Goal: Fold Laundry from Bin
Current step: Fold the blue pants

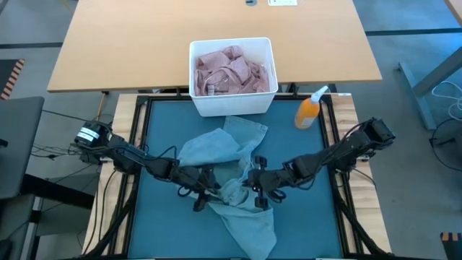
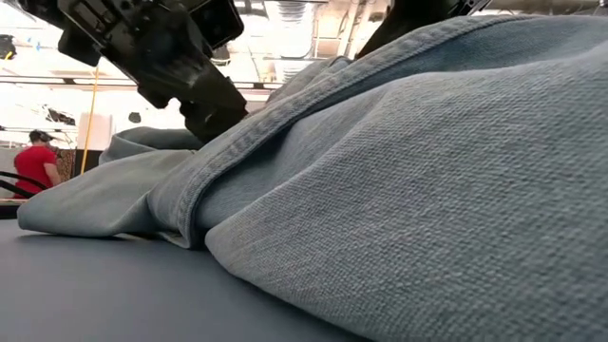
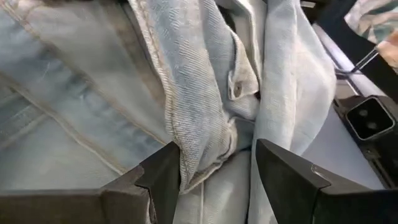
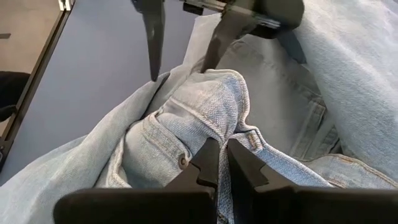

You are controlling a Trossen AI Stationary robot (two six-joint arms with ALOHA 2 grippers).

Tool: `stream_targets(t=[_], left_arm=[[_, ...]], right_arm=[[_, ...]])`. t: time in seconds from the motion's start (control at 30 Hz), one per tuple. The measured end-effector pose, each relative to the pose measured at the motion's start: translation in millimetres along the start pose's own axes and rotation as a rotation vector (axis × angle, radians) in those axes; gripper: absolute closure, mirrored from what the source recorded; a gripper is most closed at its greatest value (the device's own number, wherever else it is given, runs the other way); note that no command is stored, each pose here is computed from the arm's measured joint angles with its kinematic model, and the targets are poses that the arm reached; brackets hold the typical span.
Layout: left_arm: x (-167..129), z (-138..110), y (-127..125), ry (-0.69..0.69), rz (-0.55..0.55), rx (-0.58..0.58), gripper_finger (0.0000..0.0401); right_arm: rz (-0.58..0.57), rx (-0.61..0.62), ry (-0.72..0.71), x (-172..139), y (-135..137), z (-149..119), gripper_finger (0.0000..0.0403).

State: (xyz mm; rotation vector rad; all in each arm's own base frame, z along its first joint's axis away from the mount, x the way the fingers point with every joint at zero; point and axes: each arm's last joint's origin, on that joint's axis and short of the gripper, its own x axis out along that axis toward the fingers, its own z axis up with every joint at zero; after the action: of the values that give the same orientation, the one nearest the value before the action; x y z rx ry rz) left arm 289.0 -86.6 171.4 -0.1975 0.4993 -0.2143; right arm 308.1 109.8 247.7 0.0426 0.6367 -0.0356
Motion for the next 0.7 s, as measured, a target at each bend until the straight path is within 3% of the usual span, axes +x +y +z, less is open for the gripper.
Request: stream_targets(t=[0.23, 0.33, 0.47, 0.7], left_arm=[[14.0, -13.3, 1.3, 0.054, -0.067, -0.026, 0.0229], [18.6, -15.8, 1.0, 0.050, -0.102, -0.026, 0.0281], [19.2, -10.5, -2.0, 0.043, -0.149, -0.017, 0.0382], [-3.3, 9.9, -14.7, 0.113, -0.200, 0.018, 0.0400]], right_arm=[[0.007, 0.005, -0.006, 0.3, -0.6, 1.0, 0.0368], [0.035, 0.005, 0.005, 0.2, 1.0, 0.2, 0.0363], [0.073, 0.016, 0.033, -0.2, 4.3, -2.6, 0.0350], [0.112, 0.089, 0.144, 4.3, 6.1, -30.3, 0.0316]])
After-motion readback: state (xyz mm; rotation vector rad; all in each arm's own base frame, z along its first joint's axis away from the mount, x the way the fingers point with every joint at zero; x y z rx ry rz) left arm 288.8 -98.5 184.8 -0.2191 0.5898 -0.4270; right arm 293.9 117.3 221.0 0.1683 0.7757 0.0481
